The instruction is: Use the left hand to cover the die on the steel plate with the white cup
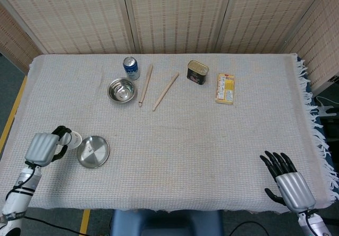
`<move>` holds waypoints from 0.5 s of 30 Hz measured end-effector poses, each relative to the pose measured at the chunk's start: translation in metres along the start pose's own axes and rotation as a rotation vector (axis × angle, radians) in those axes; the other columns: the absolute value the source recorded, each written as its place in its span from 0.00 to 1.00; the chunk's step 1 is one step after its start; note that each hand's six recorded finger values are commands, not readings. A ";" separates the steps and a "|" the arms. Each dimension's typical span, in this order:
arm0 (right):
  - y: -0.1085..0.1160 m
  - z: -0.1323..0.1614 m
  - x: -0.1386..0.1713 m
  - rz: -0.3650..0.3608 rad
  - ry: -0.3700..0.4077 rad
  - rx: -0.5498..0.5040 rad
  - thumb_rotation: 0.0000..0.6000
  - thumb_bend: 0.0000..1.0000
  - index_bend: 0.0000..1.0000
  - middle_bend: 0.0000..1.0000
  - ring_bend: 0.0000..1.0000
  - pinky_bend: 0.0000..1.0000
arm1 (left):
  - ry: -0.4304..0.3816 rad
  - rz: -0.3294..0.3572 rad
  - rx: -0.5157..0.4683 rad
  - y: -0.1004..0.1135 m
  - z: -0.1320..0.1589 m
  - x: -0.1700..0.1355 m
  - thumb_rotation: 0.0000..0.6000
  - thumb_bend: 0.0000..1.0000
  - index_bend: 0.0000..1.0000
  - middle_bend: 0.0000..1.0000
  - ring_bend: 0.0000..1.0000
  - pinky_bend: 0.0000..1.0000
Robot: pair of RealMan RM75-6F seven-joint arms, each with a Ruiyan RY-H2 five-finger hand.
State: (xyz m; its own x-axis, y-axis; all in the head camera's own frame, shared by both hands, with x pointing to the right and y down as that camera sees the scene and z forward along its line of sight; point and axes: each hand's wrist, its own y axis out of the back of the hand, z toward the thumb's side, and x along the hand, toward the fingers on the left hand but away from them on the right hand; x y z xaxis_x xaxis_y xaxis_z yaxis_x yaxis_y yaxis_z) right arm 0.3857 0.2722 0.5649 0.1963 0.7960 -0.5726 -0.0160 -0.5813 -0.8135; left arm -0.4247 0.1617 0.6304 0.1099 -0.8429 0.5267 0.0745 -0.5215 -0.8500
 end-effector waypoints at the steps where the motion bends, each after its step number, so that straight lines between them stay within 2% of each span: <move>1: 0.000 0.000 0.000 -0.001 0.000 0.000 1.00 0.14 0.00 0.00 0.00 0.00 | 0.019 -0.002 0.001 0.000 -0.006 0.001 1.00 0.56 0.66 0.96 0.84 0.97; 3: 0.000 0.000 0.000 0.000 0.000 0.001 1.00 0.14 0.00 0.00 0.00 0.00 | 0.043 -0.012 0.009 -0.003 -0.015 0.003 1.00 0.56 0.65 0.95 0.84 0.96; 9: -0.002 -0.001 -0.001 0.012 -0.003 -0.006 1.00 0.14 0.00 0.00 0.00 0.00 | 0.105 -0.098 0.017 -0.026 -0.037 0.016 1.00 0.53 0.56 0.88 0.79 0.94; 15: -0.003 -0.001 -0.002 0.015 -0.004 -0.006 1.00 0.14 0.00 0.00 0.00 0.00 | 0.084 -0.142 0.004 -0.040 -0.031 0.023 1.00 0.47 0.47 0.79 0.74 0.91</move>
State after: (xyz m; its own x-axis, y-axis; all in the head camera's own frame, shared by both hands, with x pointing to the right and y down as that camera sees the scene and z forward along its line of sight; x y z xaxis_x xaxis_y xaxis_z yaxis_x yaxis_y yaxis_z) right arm 0.3865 0.2717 0.5688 0.1921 0.7879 -0.5850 -0.0134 -0.5940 -0.8044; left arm -0.4555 0.1593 0.6762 0.0149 -0.7692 0.6388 0.0876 -0.6354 -0.7672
